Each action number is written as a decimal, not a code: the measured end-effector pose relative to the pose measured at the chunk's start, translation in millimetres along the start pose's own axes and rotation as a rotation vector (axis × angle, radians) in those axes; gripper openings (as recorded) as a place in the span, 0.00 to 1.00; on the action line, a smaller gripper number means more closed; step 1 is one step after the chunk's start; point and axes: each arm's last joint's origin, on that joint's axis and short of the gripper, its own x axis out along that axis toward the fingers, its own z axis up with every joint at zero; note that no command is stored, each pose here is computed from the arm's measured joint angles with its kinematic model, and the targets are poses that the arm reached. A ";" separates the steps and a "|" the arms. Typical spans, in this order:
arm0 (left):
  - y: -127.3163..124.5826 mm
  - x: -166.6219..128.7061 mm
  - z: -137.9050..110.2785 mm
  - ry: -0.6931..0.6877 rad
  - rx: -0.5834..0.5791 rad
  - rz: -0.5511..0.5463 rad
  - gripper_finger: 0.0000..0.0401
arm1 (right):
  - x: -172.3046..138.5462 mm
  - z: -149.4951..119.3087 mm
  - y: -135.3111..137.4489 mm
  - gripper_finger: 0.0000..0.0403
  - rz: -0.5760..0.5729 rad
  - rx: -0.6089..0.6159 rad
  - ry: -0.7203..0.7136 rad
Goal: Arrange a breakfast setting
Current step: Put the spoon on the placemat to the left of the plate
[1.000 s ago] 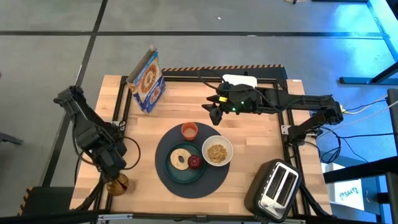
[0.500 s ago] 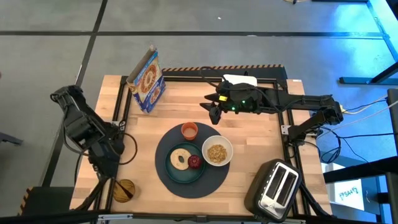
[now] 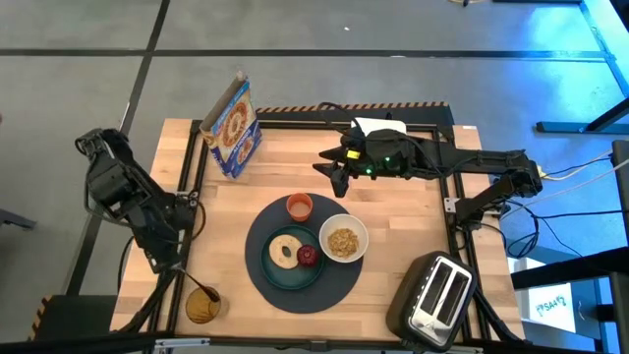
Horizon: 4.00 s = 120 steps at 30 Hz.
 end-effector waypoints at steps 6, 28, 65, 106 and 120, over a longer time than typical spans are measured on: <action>10.5 -9.5 -5.0 0.075 0.017 -0.043 0.02 | 0.0 -0.4 1.1 0.49 0.037 0.001 0.016; 4.7 -31.2 39.5 -0.505 0.072 -0.198 0.02 | 62.1 -17.7 20.5 0.48 0.503 0.119 0.112; -46.8 -22.9 184.6 -0.733 0.454 -0.166 0.02 | 86.9 -61.6 28.1 0.13 0.357 -0.081 0.251; -40.2 -88.2 161.1 -1.423 0.421 -0.099 0.33 | 59.1 18.5 31.7 0.00 0.225 0.015 -0.601; -45.5 -93.7 161.3 -1.446 0.491 -0.190 0.03 | 57.4 19.4 33.3 0.03 0.257 -0.010 -0.597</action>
